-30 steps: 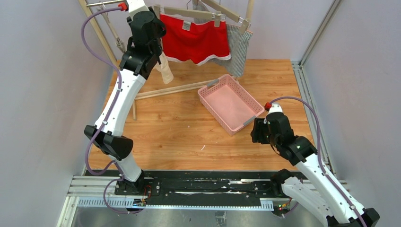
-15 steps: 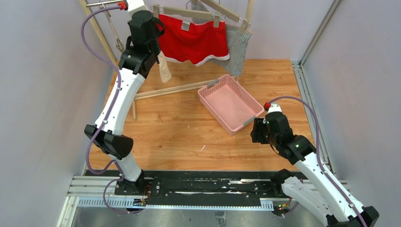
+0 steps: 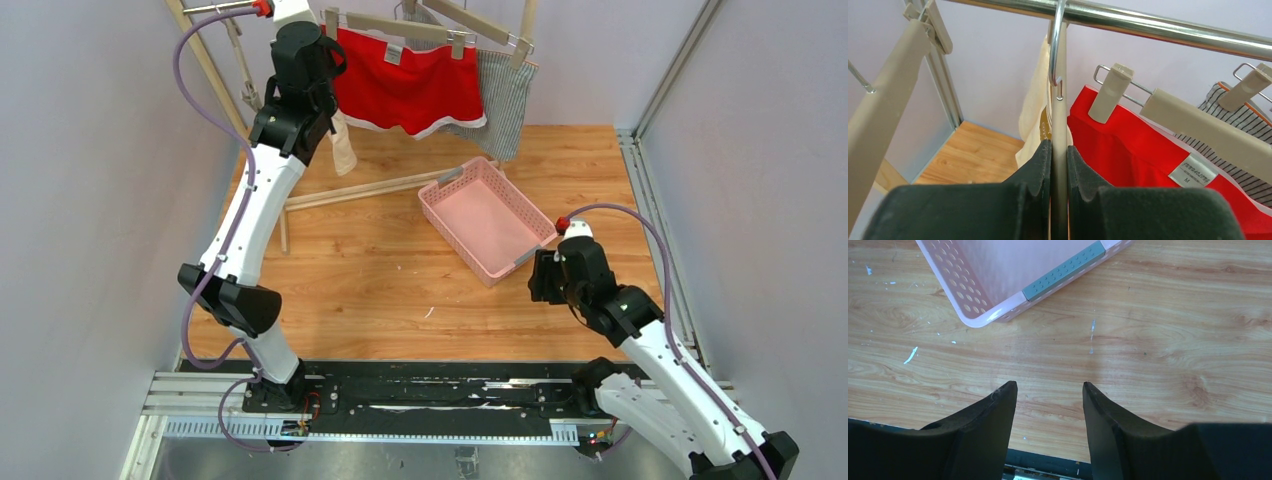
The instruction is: Remove the underwear clipped to the hanger
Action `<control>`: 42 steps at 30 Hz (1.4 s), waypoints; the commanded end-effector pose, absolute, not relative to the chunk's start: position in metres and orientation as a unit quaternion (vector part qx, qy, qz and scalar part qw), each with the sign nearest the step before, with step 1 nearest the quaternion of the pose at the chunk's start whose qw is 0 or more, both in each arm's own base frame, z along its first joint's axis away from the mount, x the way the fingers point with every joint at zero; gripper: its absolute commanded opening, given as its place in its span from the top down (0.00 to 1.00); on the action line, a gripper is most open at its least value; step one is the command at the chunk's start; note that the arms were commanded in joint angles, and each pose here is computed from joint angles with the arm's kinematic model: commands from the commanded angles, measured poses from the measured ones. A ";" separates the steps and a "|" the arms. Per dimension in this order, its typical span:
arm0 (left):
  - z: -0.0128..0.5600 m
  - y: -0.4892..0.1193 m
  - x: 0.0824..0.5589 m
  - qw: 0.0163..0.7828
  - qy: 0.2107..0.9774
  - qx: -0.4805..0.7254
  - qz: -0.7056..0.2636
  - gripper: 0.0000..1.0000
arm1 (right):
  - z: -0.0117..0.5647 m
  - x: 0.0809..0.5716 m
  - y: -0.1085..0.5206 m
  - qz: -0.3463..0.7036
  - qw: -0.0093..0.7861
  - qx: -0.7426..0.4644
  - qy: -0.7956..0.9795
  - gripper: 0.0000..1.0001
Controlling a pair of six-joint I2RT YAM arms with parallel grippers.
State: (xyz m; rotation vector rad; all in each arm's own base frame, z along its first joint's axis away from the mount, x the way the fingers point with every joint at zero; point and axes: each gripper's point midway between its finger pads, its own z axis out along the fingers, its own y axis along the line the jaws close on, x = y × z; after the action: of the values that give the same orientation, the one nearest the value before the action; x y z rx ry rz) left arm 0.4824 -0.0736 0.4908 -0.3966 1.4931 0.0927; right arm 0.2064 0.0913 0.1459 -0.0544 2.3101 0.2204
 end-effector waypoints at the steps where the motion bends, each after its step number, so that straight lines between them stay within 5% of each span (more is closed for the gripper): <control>1: 0.545 -0.063 0.459 0.762 0.623 -0.176 0.024 1.00 | 0.137 0.211 0.092 0.088 0.392 -0.013 0.916 0.48; 42: 0.538 -0.056 0.393 0.826 0.559 -0.023 0.063 1.00 | 0.097 0.209 0.102 0.090 0.346 -0.042 0.933 0.54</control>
State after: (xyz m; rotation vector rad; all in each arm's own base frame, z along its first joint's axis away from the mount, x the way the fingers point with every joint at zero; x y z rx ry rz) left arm 0.4187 -0.0652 0.5044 -0.0642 1.2997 0.1405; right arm 0.2072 0.1050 0.1011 -0.1106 2.4244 0.2409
